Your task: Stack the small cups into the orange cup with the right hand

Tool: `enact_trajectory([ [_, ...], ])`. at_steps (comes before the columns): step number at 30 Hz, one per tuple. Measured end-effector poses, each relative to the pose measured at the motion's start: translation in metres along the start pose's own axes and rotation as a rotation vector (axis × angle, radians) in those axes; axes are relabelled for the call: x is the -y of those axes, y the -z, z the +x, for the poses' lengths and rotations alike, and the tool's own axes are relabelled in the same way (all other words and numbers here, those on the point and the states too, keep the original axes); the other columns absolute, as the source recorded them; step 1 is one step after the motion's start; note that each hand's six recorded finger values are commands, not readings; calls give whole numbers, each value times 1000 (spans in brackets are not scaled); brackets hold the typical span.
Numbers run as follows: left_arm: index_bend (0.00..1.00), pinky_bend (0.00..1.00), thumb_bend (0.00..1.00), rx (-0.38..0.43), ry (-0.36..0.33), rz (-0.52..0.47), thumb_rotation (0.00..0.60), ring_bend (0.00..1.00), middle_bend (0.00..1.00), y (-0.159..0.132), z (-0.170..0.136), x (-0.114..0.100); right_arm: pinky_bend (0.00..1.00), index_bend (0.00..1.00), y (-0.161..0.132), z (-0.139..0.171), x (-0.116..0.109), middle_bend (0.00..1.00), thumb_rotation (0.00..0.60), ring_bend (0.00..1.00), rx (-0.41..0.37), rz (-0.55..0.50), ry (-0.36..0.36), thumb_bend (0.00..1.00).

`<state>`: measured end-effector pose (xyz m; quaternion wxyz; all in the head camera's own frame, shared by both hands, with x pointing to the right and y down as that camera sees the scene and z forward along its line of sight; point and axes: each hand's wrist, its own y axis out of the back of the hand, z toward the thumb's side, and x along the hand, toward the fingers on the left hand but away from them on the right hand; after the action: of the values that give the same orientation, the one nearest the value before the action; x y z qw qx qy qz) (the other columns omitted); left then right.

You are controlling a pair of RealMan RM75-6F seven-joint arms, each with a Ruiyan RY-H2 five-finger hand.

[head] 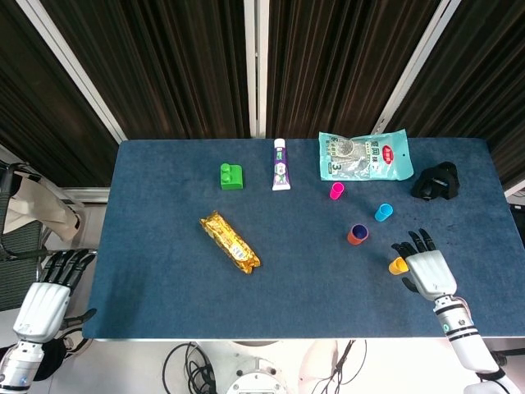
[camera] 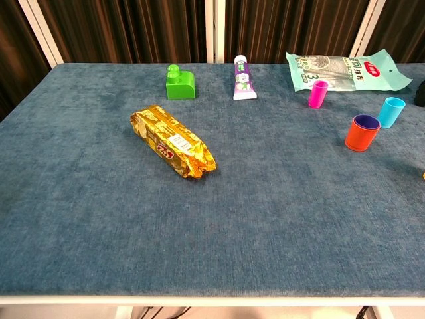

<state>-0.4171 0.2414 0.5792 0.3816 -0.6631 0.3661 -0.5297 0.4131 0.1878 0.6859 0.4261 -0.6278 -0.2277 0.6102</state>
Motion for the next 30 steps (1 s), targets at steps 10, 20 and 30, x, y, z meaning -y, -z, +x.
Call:
enact_trajectory([
  [10,105,0,0,-6,4,-4,600,0,47,2,0,1,0,369,-6,-6,3,377,600,82,-3,12,6,179],
  [20,105,0,0,-2,6,-2,600,0,47,2,1,0,0,428,-9,-8,6,462,600,126,-2,16,7,214],
  [30,106,0,0,-2,8,-1,600,0,47,2,1,-1,0,448,-5,-7,-19,475,600,134,4,-22,72,215],
])
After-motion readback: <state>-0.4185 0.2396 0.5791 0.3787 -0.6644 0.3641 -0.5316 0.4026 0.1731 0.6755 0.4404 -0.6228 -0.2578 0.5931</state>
